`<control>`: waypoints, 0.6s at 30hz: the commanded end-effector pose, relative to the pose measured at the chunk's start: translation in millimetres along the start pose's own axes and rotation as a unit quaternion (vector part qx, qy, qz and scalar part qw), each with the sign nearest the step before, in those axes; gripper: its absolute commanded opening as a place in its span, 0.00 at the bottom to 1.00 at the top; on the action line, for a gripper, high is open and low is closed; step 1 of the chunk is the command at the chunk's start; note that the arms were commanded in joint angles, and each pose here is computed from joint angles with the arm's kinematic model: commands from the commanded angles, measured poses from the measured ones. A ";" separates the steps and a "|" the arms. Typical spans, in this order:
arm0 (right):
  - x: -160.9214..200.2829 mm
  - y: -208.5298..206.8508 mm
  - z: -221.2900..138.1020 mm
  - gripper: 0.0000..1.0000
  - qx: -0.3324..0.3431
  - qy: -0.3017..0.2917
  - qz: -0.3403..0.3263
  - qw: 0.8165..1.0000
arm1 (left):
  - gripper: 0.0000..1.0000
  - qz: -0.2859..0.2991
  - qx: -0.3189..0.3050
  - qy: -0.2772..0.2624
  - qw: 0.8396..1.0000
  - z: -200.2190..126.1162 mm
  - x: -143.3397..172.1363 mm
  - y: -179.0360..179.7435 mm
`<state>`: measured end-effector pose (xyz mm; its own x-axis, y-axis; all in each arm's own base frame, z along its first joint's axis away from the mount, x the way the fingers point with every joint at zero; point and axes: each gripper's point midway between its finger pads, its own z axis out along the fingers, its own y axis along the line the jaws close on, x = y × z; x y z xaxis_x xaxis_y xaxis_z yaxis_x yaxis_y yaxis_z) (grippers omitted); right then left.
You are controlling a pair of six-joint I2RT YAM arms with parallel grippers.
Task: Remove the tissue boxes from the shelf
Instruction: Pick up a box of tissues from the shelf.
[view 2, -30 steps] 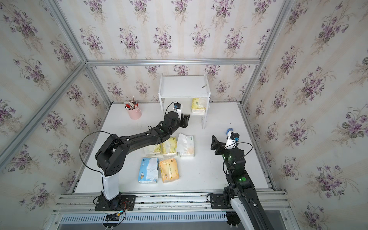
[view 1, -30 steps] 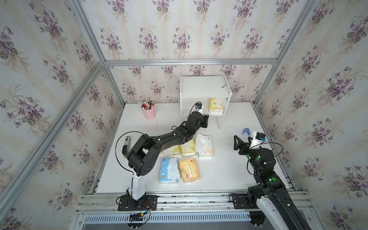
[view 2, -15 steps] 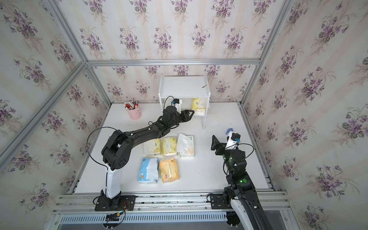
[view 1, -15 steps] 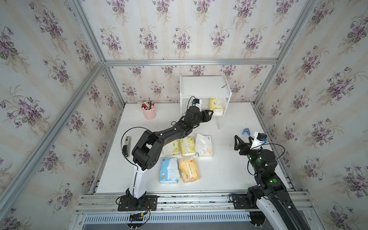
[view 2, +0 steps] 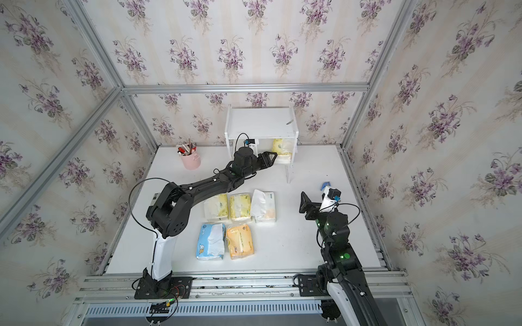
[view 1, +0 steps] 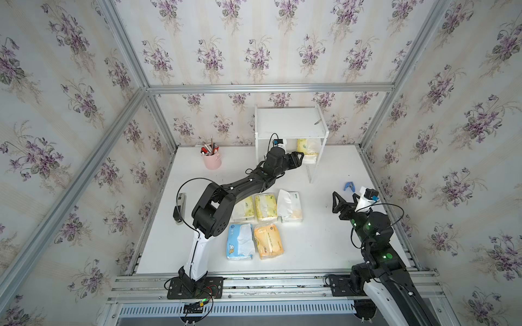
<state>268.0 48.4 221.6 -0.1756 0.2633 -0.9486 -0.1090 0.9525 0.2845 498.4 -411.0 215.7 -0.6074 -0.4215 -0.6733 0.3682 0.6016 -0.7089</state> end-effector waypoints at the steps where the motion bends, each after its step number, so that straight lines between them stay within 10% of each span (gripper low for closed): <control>1: -5.8 1.7 -0.5 0.93 -0.003 -0.012 0.001 1.000 | 0.64 0.002 0.002 -0.011 1.000 5.1 -4.8 -1.0; 18: -5.2 1.0 0.4 0.93 0.000 -0.009 -0.001 1.000 | 0.59 -0.017 -0.034 -0.016 0.999 22.1 -1.3 20.2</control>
<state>268.5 48.4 220.5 -0.1792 0.2625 -0.9482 -0.1071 0.9528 0.2840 519.3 -417.6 214.9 -0.5773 -0.4757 -0.6637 0.3455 0.5941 -0.7264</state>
